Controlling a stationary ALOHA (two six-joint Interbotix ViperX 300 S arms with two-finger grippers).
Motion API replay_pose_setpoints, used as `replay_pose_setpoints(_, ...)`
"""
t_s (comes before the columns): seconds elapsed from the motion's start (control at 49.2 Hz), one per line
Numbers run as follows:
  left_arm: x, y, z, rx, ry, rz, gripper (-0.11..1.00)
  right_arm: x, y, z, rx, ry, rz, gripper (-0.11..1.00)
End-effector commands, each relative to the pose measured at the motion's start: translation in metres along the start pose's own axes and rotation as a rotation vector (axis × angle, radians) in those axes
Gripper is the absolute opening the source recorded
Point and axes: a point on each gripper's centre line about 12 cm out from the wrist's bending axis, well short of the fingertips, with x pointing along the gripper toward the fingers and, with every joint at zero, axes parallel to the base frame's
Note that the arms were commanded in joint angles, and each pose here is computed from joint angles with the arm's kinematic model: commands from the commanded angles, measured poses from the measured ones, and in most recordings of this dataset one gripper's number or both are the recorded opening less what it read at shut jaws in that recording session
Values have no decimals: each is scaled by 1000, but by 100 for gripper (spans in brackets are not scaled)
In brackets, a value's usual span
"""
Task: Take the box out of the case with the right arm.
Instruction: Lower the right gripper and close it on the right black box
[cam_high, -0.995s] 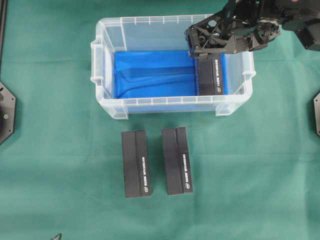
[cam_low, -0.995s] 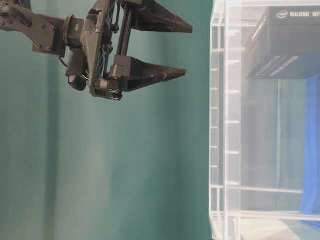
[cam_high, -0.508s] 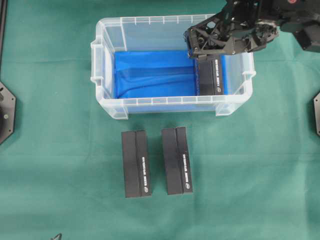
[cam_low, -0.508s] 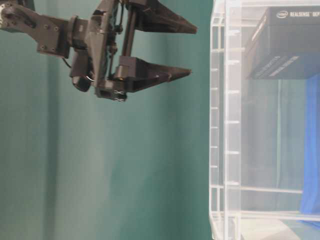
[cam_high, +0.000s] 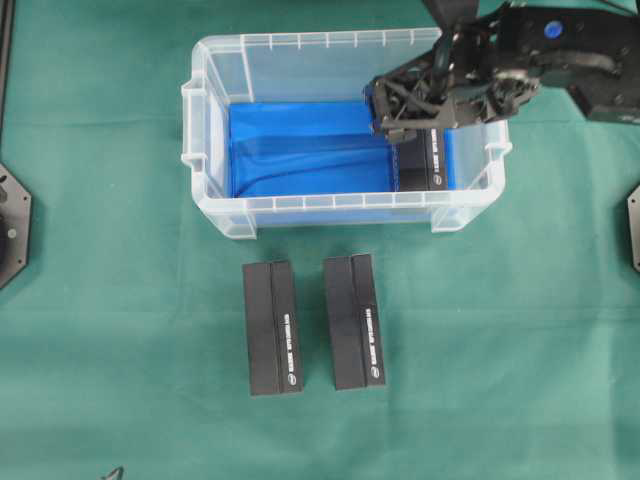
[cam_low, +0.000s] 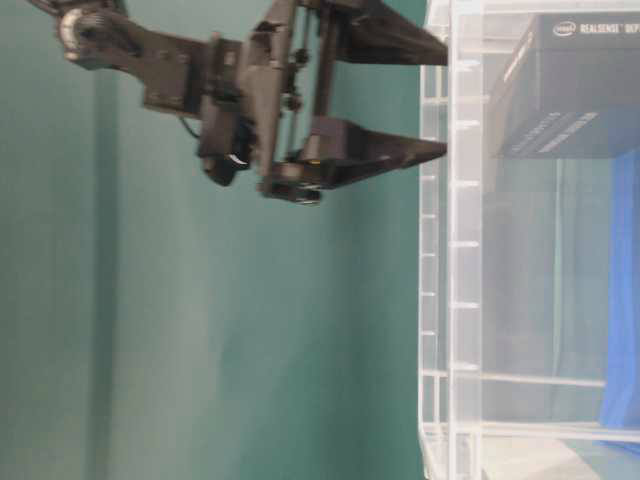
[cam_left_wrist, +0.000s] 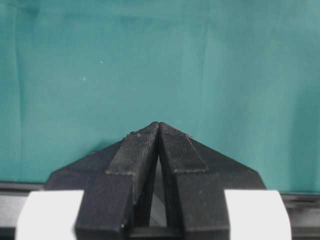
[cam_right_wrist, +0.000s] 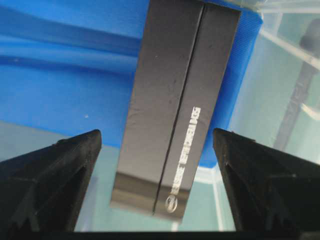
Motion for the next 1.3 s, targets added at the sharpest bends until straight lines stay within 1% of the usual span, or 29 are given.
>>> replay_pose_setpoints(0.0,-2,0,3,-4,-13,0,0,3,-1,2,6,-7,16,91)
replay_pose_setpoints(0.142,-2,0,3,-4,-13,2,0,22,-4,2,8,-2,3,91)
replay_pose_setpoints(0.305,-2,0,3,-4,-13,2,0,37,-3,1,6,5,-16,91)
replay_pose_setpoints(0.426,-2,0,3,-4,-11,2,0,48,-3,0,6,15,-44,91)
replay_pose_setpoints(0.569,-2,0,3,-4,-13,2,0,53,-3,-2,16,21,-55,91)
replay_pose_setpoints(0.955,-2,0,2,0,-11,2,0,51,-1,-3,55,36,-49,89)
replay_pose_setpoints(1.036,-3,1,2,-1,-13,2,0,50,0,-3,68,37,-48,83)
replay_pose_setpoints(1.117,-3,1,2,-1,-13,2,0,48,1,-2,86,36,-48,66)
replay_pose_setpoints(1.137,-3,1,1,-1,-10,2,0,47,1,-2,92,36,-48,64)
replay_pose_setpoints(1.279,-3,1,0,-6,-7,3,0,43,5,0,95,28,-36,65)
